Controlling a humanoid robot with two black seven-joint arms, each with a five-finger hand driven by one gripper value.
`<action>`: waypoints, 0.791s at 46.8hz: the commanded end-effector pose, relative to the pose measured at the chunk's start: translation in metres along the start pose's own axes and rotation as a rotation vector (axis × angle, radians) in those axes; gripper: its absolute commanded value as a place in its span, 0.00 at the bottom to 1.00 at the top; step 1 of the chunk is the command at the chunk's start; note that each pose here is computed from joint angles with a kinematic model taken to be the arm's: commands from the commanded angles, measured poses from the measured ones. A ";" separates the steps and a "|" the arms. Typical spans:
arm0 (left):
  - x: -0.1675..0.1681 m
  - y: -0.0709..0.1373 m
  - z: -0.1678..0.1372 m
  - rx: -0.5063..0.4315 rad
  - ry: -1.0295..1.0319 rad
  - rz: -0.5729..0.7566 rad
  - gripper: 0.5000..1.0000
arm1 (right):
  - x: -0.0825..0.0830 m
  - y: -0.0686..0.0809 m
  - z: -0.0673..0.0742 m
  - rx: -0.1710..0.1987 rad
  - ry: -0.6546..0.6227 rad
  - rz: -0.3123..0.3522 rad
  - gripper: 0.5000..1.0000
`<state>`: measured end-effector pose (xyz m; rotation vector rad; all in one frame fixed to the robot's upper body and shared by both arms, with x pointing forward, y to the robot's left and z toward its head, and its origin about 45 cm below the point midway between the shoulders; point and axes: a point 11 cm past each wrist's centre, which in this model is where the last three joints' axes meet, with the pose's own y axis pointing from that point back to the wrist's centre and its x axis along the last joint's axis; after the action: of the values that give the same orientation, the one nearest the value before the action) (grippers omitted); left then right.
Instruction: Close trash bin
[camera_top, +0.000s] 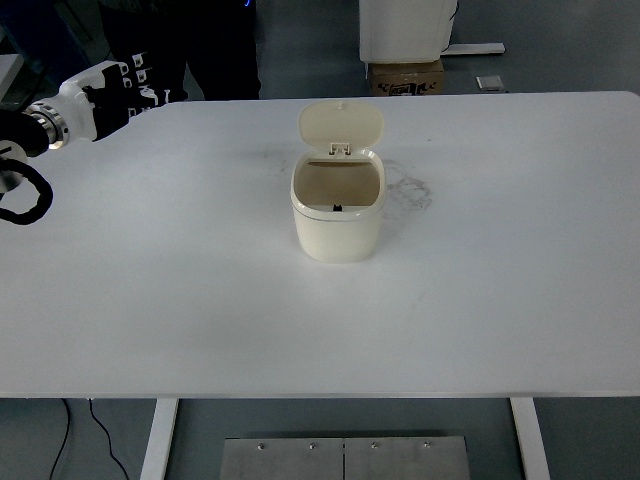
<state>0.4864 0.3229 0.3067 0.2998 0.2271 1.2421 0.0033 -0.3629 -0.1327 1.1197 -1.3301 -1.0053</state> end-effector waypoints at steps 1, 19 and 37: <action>-0.004 0.000 0.002 0.056 -0.033 -0.009 1.00 | 0.000 0.000 0.000 0.000 0.000 0.000 0.98; -0.042 0.009 0.065 0.118 -0.163 -0.099 1.00 | 0.000 0.000 0.000 0.000 0.000 0.000 0.98; -0.096 0.010 0.084 0.186 -0.387 -0.252 1.00 | 0.000 0.000 0.000 0.000 0.000 0.000 0.98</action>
<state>0.4760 0.2328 0.3876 0.6164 0.0897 0.9229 0.0033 -0.3629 -0.1327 1.1198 -1.3302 -1.0052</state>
